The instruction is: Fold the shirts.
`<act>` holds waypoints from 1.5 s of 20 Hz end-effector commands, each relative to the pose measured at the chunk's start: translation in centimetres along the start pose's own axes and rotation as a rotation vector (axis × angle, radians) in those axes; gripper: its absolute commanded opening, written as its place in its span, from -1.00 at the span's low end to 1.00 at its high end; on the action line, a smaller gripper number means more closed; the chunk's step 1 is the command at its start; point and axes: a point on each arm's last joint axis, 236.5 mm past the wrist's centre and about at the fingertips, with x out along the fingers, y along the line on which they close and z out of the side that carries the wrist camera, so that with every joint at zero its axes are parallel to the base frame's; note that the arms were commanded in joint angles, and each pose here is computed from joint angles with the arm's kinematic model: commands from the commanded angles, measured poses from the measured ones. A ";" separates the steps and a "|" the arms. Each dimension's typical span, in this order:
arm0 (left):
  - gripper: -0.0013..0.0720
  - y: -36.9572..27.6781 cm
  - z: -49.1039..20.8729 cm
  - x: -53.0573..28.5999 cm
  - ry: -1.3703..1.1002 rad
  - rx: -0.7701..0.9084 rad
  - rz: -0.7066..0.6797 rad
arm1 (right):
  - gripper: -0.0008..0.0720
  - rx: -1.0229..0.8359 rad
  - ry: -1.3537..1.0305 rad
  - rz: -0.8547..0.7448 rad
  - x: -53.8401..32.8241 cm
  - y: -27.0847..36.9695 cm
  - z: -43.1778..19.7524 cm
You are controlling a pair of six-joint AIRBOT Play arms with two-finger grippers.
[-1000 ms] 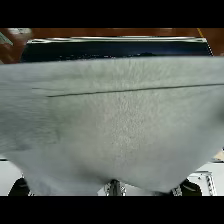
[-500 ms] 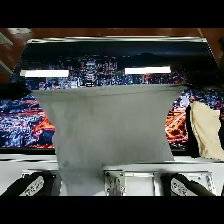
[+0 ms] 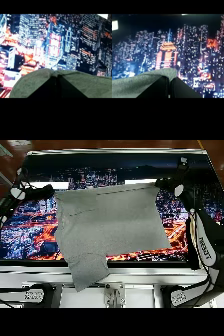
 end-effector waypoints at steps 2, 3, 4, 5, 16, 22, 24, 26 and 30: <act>-0.87 -1.4 -1.0 4.4 -0.064 0.008 -0.007 | -0.81 0.009 0.072 -0.013 3.6 -0.7 -4.7; -0.87 -1.7 -1.6 4.7 -0.048 0.013 -0.011 | -0.81 0.009 0.103 -0.009 3.5 -0.6 -5.5; -0.87 -1.8 -2.2 4.8 -0.024 0.019 -0.013 | -0.81 0.009 0.133 -0.005 3.2 -0.4 -6.0; -0.87 -1.9 -3.2 4.5 0.021 0.042 -0.015 | -0.81 0.007 0.162 -0.001 2.8 -0.3 -6.4; -0.87 1.9 -18.4 -6.0 0.854 0.073 0.005 | -0.81 0.147 0.634 0.000 -3.7 -4.8 -14.6; -0.86 1.9 -18.5 -6.0 0.858 -0.005 0.045 | -0.54 0.214 0.670 0.037 -2.7 -3.6 -16.4; 0.29 1.2 -18.6 -6.4 0.873 -0.032 0.016 | 0.50 0.209 0.651 0.063 -3.5 -2.9 -15.0; 0.57 1.4 -18.7 -7.9 0.911 -0.044 0.015 | 0.54 0.140 0.623 0.080 -5.8 -3.1 -12.6; 0.55 1.8 -17.9 -13.4 0.938 -0.045 -0.005 | 0.54 0.027 0.643 -0.062 -14.3 -9.2 -8.8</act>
